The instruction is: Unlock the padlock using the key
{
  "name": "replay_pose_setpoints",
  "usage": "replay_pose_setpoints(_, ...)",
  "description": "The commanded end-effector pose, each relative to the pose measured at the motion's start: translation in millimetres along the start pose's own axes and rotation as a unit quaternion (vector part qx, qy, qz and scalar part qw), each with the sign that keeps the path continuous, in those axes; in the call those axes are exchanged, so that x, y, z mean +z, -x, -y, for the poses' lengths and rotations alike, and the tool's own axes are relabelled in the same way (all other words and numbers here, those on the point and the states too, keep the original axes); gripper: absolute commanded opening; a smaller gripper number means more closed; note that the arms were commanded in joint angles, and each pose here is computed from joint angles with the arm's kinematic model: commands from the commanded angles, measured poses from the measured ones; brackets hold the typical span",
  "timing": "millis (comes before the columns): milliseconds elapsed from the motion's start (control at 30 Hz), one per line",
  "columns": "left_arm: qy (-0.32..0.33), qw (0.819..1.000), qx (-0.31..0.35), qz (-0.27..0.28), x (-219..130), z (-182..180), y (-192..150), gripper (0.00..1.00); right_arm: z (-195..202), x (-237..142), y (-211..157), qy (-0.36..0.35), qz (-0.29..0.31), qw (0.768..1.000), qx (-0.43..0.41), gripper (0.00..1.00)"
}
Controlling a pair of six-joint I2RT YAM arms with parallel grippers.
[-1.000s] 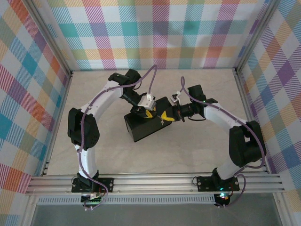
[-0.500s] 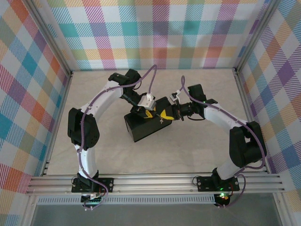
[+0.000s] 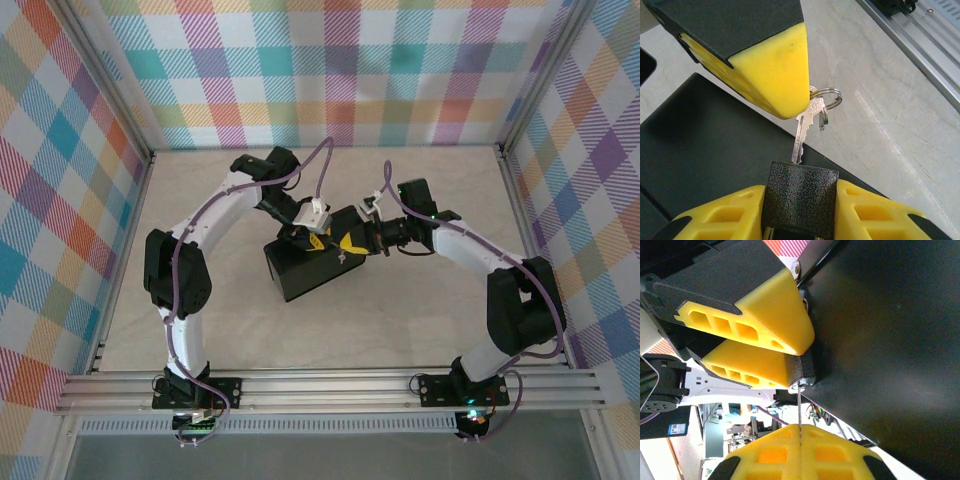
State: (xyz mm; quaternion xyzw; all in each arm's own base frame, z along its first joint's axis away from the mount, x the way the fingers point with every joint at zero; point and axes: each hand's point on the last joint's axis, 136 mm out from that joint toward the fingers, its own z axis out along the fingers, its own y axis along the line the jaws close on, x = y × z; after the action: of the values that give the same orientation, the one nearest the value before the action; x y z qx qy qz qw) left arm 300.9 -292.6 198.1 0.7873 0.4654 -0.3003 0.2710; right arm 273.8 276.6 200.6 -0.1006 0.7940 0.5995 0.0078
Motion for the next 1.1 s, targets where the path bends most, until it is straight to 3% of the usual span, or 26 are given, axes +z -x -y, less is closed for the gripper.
replay_pose_setpoints(0,-0.02,1.0,-0.017,-0.008,4,7,-6,0.34,-2,6,0,0.011,-0.011,1.0,-0.007,0.0)
replay_pose_setpoints(500,-0.023,1.0,-0.019,0.0,6,9,-4,0.34,-2,12,3,0.017,-0.011,1.0,-0.005,0.0)
replay_pose_setpoints(1067,-0.024,1.0,-0.018,0.004,6,13,-6,0.33,15,14,9,0.015,-0.003,0.998,0.053,0.0)
